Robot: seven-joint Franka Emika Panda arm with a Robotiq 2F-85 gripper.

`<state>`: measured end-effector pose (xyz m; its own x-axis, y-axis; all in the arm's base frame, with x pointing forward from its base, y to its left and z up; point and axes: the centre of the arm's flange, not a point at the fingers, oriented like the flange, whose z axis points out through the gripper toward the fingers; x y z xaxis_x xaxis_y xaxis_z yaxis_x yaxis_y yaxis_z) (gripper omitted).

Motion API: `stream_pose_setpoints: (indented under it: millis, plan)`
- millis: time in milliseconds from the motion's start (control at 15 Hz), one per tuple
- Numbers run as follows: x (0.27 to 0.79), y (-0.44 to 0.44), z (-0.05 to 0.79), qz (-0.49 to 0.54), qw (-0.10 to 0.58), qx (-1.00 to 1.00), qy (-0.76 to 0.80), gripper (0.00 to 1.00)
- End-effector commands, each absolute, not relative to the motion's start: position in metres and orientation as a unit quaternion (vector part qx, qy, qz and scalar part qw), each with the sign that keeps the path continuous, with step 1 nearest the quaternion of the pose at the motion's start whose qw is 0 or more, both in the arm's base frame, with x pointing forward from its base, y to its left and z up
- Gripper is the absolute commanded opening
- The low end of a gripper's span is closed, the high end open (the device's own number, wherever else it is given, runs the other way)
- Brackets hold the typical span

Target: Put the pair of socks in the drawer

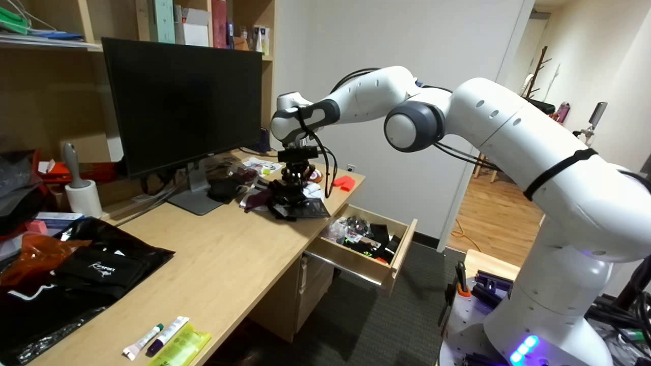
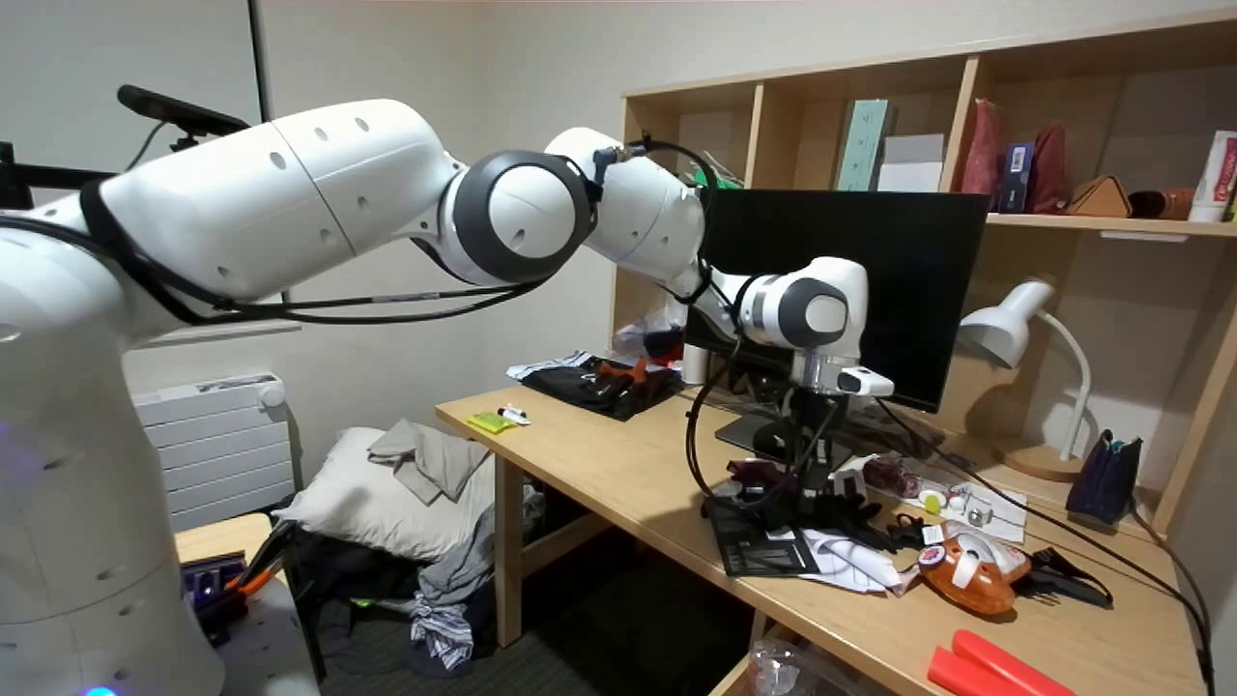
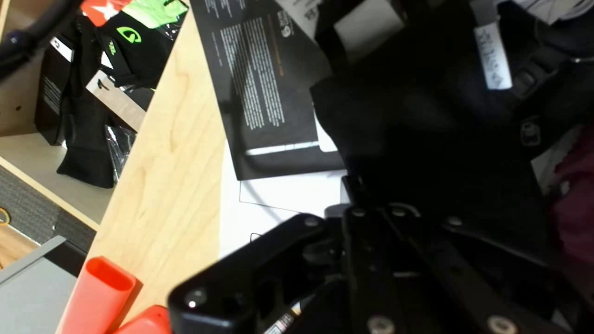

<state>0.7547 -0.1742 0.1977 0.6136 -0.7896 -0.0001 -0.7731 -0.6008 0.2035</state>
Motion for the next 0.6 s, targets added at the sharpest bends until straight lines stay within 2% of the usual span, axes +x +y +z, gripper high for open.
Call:
stream_pose_setpoints:
  millis: [0,200,267,400,533]
  plan:
    - [0.757,-0.185,0.213,-0.05,0.074,0.897,-0.434,0.07]
    - [0.761,-0.185,0.201,-0.067,0.063,0.902,-0.421,0.08]
    - [0.762,-0.183,0.193,-0.072,0.063,0.901,-0.423,0.33]
    - [0.765,-0.177,0.179,-0.083,0.06,0.904,-0.415,0.35]
    - [0.768,-0.169,0.167,-0.084,0.053,0.908,-0.408,0.47]
